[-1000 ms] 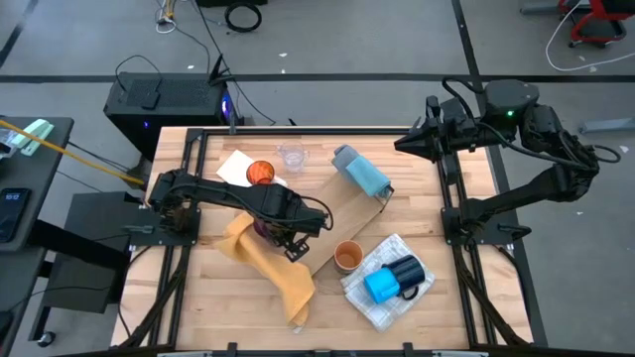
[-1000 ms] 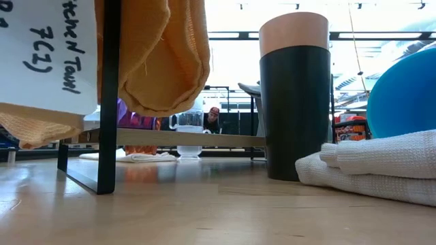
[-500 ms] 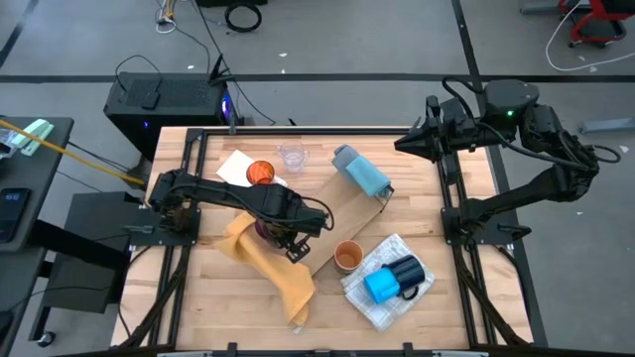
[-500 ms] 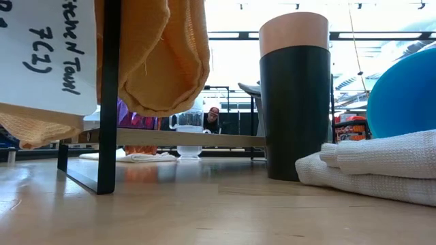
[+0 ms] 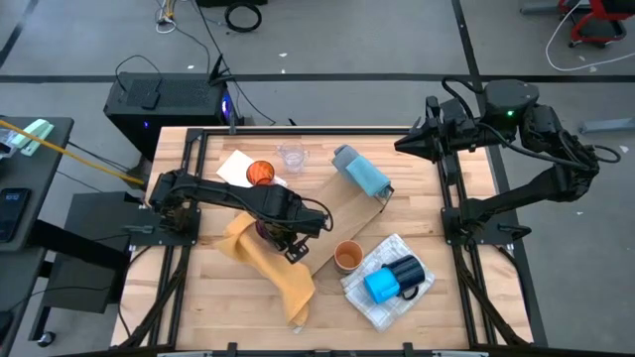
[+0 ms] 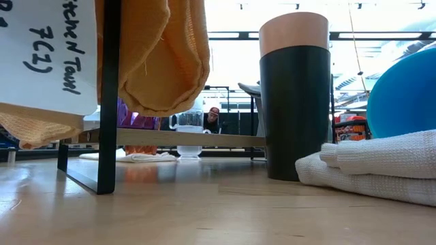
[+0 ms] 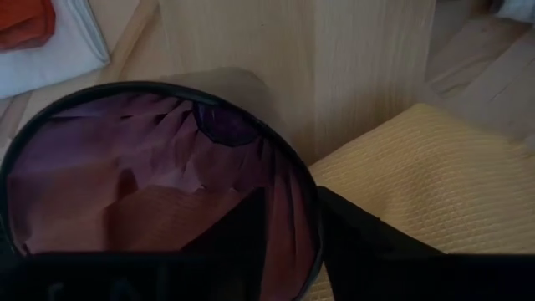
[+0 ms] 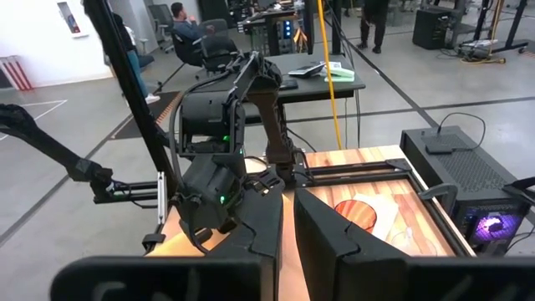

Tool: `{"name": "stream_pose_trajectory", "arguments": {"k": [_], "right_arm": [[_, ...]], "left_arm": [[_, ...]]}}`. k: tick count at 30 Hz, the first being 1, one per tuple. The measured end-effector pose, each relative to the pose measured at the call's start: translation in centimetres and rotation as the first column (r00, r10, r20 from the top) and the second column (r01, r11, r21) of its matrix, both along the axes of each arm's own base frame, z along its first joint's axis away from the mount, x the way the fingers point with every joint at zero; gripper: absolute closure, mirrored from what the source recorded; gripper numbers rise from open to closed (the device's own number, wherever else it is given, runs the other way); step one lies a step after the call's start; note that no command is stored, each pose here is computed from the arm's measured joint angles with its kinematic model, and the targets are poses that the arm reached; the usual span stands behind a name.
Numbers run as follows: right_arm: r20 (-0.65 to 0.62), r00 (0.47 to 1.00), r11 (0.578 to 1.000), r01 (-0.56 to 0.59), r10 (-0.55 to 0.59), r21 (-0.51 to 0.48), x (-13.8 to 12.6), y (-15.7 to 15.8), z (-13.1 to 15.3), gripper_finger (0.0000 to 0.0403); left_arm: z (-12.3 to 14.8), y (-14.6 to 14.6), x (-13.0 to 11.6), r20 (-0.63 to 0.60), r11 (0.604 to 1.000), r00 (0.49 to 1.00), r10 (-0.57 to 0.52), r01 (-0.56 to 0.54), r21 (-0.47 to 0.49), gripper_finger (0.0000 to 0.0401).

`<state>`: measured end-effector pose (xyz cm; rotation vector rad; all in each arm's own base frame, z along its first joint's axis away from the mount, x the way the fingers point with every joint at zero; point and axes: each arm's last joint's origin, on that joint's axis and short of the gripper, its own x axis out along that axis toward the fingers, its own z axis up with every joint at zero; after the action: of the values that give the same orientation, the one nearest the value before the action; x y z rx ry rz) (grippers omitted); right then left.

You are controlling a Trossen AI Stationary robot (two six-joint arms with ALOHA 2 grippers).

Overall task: Stack small to large cups/mugs on shelf
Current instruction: Put the purple cup on the shelf, then remove the orange cup from the top of the black cup

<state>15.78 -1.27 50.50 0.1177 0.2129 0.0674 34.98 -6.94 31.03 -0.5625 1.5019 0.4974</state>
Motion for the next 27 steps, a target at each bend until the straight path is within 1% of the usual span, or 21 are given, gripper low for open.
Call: {"name": "stream_pose_trajectory", "arguments": {"k": [10, 15, 18, 27], "right_arm": [[0.0, 1.0, 1.0, 0.0, 0.0, 0.001, 0.0, 0.0, 0.0, 0.0362], [0.0, 1.0, 1.0, 0.0, 0.0, 0.001, 0.0, 0.0, 0.0, 0.0362], [-0.001, 1.0, 1.0, 0.001, -0.001, 0.001, 0.0, 0.0, 0.0, 0.0362], [-0.004, 1.0, 1.0, 0.001, -0.001, 0.002, 0.0, 0.0, 0.0, 0.0362]], "left_arm": [[0.0, 0.0, -0.1, -0.005, 1.0, 1.0, -0.019, 0.019, 0.002, 0.0223], [0.2, 0.1, -0.3, -0.007, 1.0, 1.0, -0.019, 0.019, 0.003, 0.0205], [0.7, 0.3, -0.6, -0.001, 1.0, 1.0, -0.024, 0.024, 0.003, 0.0202], [3.0, 1.6, -2.0, 0.061, 1.0, 0.998, 0.008, -0.008, -0.006, 0.022]]}}
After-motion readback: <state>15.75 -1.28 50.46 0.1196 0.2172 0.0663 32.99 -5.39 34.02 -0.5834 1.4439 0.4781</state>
